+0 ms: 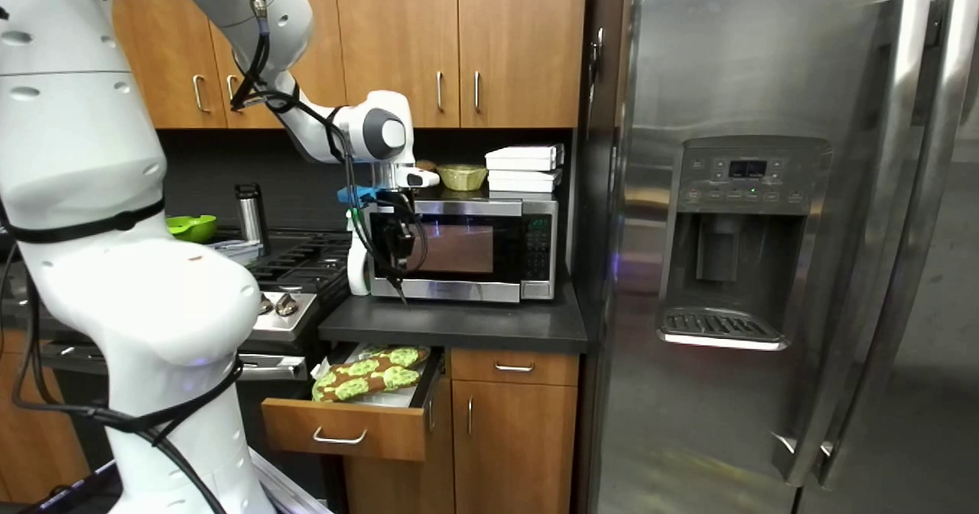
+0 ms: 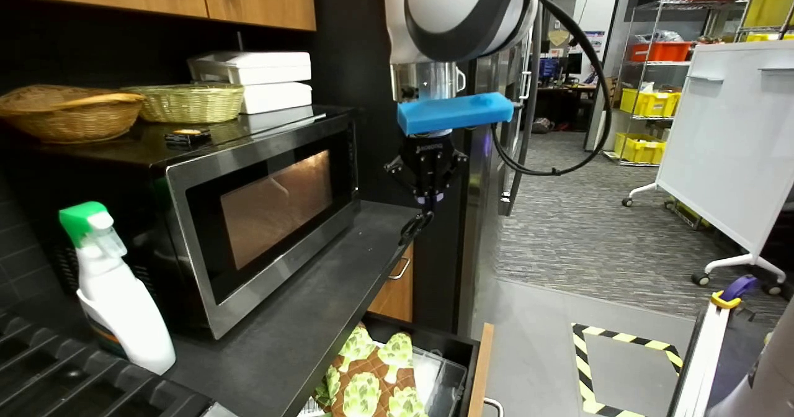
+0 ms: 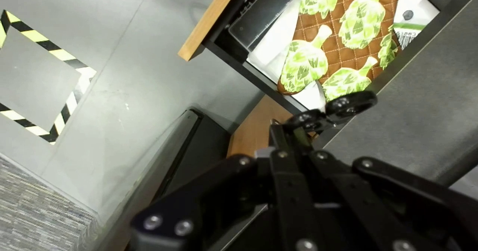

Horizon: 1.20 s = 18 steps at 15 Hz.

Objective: Put the scissors in the open drawer

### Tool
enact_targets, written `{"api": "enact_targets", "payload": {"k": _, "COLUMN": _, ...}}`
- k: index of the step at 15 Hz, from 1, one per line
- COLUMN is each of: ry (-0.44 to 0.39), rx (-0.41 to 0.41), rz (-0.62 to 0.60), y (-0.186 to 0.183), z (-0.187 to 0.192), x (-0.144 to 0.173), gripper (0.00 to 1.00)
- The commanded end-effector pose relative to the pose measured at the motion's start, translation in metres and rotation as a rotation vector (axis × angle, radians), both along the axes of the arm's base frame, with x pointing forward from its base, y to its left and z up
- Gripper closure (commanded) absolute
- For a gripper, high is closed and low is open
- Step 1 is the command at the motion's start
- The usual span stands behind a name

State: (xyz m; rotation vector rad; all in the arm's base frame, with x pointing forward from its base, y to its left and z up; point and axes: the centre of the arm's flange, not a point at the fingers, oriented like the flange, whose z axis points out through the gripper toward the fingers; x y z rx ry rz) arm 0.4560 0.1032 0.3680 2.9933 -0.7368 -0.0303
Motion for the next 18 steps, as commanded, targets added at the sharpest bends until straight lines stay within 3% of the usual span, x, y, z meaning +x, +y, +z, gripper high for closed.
{"api": "enact_targets", "payload": {"k": 1, "ry": -0.011, "rx": -0.01, "rz": -0.04, "y": 0.013, "z": -0.012, "x": -0.012, "gripper": 0.98}}
{"api": "enact_targets", "payload": {"k": 8, "ry": -0.004, "rx": -0.024, "rz": -0.083, "y": 0.032, "z": -0.033, "x": -0.021, "gripper": 0.98}}
{"api": "enact_targets", "payload": {"k": 18, "ry": 0.018, "rx": -0.042, "rz": -0.142, "y": 0.028, "z": -0.058, "x": -0.03, "gripper": 0.98}}
